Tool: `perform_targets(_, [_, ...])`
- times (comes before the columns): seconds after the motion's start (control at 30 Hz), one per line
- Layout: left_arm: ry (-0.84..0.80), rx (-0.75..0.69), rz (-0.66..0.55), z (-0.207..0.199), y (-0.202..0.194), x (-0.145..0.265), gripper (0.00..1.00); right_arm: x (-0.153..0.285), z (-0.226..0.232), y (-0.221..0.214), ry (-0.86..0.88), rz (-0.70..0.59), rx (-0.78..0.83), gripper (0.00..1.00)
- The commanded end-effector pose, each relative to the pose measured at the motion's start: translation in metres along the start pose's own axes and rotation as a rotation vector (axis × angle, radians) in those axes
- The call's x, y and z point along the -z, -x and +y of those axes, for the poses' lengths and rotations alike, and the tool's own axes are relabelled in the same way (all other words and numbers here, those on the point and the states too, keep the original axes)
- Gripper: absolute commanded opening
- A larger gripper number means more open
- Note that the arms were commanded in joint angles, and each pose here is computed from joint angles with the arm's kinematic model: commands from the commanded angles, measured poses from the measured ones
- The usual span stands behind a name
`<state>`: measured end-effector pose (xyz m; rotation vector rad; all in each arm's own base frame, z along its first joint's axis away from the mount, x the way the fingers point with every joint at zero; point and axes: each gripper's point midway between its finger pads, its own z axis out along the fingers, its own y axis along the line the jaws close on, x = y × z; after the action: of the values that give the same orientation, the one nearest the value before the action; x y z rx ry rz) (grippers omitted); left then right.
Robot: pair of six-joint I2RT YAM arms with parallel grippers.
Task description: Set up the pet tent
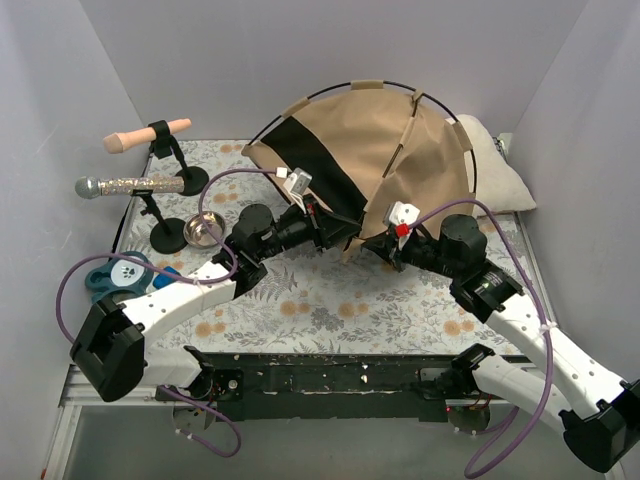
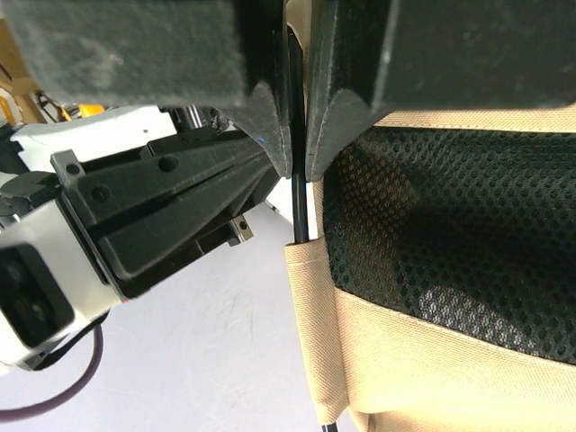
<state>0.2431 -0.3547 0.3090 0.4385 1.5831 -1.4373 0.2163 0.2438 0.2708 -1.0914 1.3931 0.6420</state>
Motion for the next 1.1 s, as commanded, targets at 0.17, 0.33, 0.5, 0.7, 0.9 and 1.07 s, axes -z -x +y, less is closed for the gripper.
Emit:
perform_targets(0.17, [0.063, -0.128, 0.146, 0.015, -0.034, 0.038, 0.00, 0.017, -0.018, 0.047, 0.005, -0.070, -0.015, 0.16])
perform_targets(0.33, [0.078, -0.202, 0.249, 0.017, -0.050, 0.061, 0.00, 0.035, -0.004, 0.051, 0.078, -0.010, 0.078, 0.57])
perform_targets(0.5, [-0.007, -0.253, 0.415, 0.017, -0.079, 0.073, 0.00, 0.040, -0.030, 0.054, -0.049, 0.055, 0.080, 0.60])
perform_targets(0.7, [-0.075, -0.349, 0.534, 0.018, -0.100, 0.093, 0.00, 0.045, -0.105, 0.065, -0.272, 0.099, 0.112, 0.62])
perform_targets(0.9, [-0.112, -0.426, 0.619, 0.020, -0.116, 0.113, 0.00, 0.040, -0.170, 0.061, -0.349, 0.106, 0.034, 0.68])
perform_targets(1.07, [-0.143, -0.529, 0.718, 0.028, -0.131, 0.136, 0.00, 0.015, -0.177, 0.067, -0.202, 0.101, 0.033, 0.71])
